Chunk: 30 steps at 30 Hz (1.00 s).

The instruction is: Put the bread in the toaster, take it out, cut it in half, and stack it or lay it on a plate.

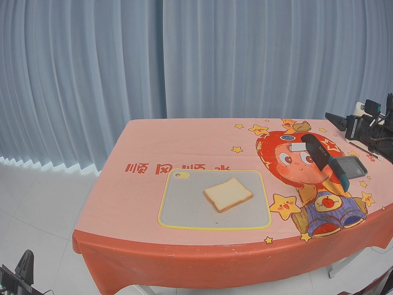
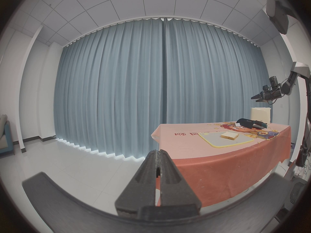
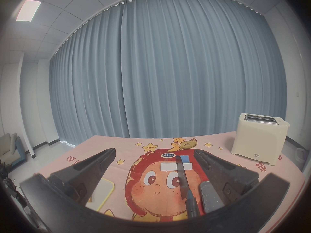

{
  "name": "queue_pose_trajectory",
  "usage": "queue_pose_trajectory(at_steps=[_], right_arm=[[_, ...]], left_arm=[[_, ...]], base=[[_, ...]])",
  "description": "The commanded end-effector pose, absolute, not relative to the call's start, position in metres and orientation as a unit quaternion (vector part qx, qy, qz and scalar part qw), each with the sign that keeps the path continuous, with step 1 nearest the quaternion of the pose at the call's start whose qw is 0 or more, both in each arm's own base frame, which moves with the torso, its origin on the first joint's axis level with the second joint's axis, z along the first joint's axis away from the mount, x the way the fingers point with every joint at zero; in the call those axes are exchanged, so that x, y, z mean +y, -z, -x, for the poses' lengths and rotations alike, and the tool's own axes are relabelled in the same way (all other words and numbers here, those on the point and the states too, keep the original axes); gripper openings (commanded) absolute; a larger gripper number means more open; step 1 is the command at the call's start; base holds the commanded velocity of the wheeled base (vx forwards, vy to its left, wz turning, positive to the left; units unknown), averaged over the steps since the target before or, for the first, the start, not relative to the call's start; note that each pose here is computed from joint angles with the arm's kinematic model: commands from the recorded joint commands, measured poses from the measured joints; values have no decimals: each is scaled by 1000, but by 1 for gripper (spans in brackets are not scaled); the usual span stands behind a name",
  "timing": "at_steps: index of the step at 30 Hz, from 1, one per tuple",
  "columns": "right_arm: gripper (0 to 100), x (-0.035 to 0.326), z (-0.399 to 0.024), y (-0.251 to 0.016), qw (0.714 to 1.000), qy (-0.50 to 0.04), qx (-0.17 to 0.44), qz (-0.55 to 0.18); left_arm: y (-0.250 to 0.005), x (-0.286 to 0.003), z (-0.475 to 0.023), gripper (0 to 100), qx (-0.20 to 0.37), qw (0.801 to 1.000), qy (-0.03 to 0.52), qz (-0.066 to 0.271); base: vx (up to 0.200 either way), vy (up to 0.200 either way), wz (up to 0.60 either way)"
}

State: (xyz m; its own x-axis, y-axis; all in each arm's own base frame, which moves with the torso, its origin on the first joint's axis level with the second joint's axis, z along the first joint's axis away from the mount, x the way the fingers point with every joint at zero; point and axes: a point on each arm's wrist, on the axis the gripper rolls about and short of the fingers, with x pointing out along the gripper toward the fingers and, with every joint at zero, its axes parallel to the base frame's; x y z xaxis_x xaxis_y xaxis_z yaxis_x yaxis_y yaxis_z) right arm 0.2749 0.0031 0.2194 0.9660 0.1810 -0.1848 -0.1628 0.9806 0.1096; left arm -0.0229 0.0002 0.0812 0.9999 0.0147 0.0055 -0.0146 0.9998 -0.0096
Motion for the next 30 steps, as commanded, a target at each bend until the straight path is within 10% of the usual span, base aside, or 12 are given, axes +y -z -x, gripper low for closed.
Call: queue_pose_trajectory(at_steps=[1, 30], right_arm=[[100, 3, -279, -213, 989, -86, 108, -45], [100, -39, -308, -136, 973, -36, 227, -33]], left_arm=[[-76, 0, 22, 0, 4, 1000, -8, 5], [-76, 0, 22, 0, 4, 1000, -8, 5]], base=[[0, 0, 0], [0, 0, 0]])
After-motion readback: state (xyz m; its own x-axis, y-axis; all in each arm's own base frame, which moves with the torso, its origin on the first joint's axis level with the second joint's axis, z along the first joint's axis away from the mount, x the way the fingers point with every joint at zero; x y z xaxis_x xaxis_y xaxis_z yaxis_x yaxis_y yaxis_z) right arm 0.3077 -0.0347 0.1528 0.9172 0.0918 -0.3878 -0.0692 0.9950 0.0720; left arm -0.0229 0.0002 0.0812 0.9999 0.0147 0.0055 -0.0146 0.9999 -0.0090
